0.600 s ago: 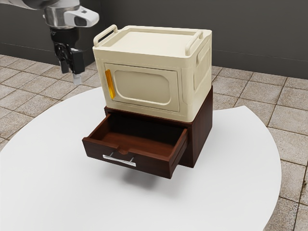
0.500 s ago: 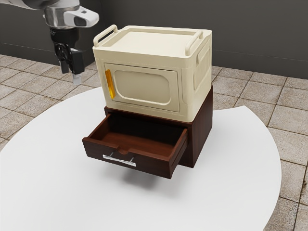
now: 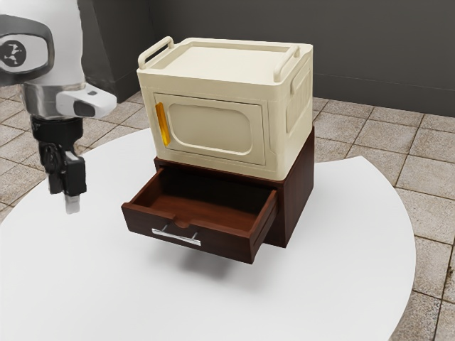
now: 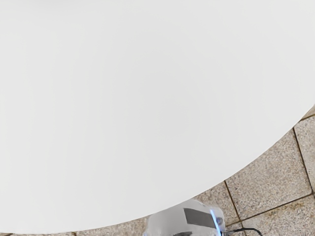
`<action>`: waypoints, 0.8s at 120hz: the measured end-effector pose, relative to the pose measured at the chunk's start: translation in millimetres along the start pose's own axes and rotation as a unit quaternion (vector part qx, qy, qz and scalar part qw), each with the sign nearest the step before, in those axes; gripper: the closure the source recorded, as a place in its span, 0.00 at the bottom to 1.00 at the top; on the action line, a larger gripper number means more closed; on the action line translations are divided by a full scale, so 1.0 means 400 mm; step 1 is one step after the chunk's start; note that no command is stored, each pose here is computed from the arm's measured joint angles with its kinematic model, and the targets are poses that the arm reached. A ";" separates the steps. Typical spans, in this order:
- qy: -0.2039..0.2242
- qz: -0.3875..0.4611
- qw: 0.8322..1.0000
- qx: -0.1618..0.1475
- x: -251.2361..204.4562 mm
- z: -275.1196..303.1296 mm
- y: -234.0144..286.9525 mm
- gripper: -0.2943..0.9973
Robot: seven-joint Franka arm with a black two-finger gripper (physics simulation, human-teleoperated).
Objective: Push the drawer handle with one arm to close the drawer
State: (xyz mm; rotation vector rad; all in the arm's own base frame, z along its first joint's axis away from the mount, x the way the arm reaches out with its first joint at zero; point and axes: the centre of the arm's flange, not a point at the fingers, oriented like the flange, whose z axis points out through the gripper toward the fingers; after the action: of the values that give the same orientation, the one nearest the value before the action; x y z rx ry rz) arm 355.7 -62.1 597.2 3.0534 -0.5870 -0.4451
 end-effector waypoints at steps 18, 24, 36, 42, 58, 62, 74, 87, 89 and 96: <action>-0.029 -0.049 0.997 -0.047 0.112 0.159 -0.014 0.63; -0.028 -0.075 0.995 -0.053 0.130 0.174 -0.013 0.68; -0.049 -0.127 0.989 -0.065 0.175 0.237 -0.008 0.75; -0.061 -0.152 0.984 -0.074 0.198 0.274 -0.008 0.77; -0.078 -0.208 0.971 -0.092 0.264 0.342 0.004 0.81; -0.080 -0.220 0.967 -0.095 0.278 0.354 0.006 0.81; -0.075 -0.249 0.961 -0.097 0.298 0.361 0.025 0.82; -0.065 -0.267 0.957 -0.092 0.308 0.354 0.060 0.83; -0.064 -0.270 0.956 -0.091 0.309 0.353 0.063 0.83; -0.059 -0.280 0.954 -0.089 0.313 0.351 0.067 0.83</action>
State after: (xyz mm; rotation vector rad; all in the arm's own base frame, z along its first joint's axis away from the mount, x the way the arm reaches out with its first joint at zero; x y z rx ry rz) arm 418.8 -125.2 429.5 2.9826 0.3288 -0.6419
